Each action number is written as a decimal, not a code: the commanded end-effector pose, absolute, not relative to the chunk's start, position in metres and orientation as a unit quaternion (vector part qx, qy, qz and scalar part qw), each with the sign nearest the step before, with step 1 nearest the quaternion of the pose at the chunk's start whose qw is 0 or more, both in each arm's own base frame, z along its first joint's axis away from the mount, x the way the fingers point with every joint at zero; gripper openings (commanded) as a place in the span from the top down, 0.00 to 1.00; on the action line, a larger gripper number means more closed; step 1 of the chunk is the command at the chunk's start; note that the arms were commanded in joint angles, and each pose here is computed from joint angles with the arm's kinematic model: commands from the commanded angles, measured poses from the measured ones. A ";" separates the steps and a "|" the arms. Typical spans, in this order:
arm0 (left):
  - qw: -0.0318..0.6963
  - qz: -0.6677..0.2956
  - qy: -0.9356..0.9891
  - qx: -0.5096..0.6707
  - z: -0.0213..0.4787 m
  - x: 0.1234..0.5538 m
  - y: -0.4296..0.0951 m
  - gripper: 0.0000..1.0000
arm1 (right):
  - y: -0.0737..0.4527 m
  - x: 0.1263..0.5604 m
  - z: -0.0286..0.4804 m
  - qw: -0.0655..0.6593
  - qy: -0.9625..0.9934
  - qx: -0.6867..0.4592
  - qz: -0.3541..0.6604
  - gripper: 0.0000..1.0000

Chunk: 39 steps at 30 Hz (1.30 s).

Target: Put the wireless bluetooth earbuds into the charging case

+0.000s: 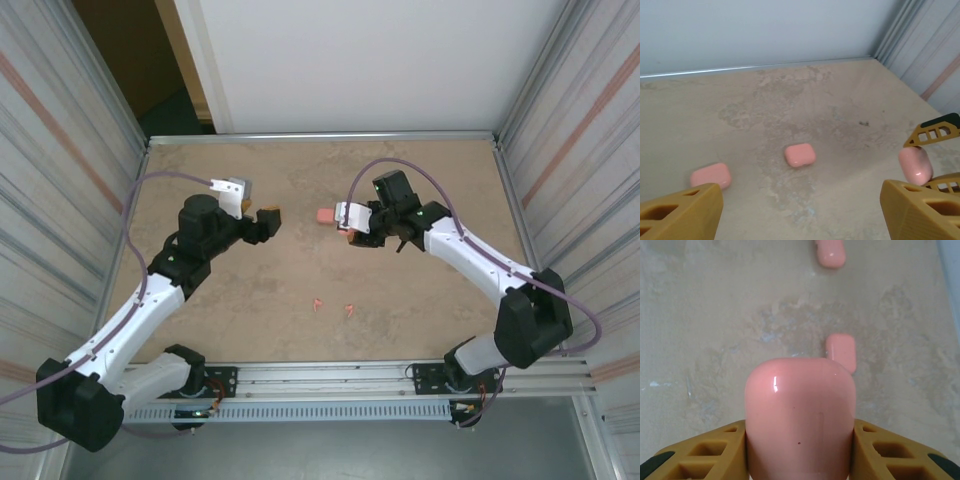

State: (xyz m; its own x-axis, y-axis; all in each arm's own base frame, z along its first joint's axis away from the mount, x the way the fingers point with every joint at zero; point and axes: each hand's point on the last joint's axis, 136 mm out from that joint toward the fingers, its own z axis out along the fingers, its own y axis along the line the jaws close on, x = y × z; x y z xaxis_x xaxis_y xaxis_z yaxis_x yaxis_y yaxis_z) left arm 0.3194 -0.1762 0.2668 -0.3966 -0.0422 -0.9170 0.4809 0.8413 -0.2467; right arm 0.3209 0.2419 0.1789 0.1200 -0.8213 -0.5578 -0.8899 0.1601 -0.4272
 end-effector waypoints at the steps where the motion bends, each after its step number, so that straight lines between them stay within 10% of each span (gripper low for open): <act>1: 0.544 -0.295 0.774 0.134 0.294 0.317 -0.185 0.18 | 0.248 0.319 0.202 0.419 0.651 -0.631 0.049 0.65; 39: 0.374 -0.487 0.771 0.167 0.246 0.319 -0.329 0.36 | 0.260 0.312 0.227 0.485 0.637 -0.596 0.060 0.65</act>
State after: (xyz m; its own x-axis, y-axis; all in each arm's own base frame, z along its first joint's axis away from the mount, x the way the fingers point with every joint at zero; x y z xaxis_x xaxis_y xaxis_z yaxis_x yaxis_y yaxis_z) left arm 0.3186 -0.3195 0.2238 -0.6827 -0.0854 -0.7257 0.5899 0.5217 -0.6163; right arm 0.3163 0.2564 0.2146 0.1723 -0.7322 -0.6589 -0.8258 0.2573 -0.5019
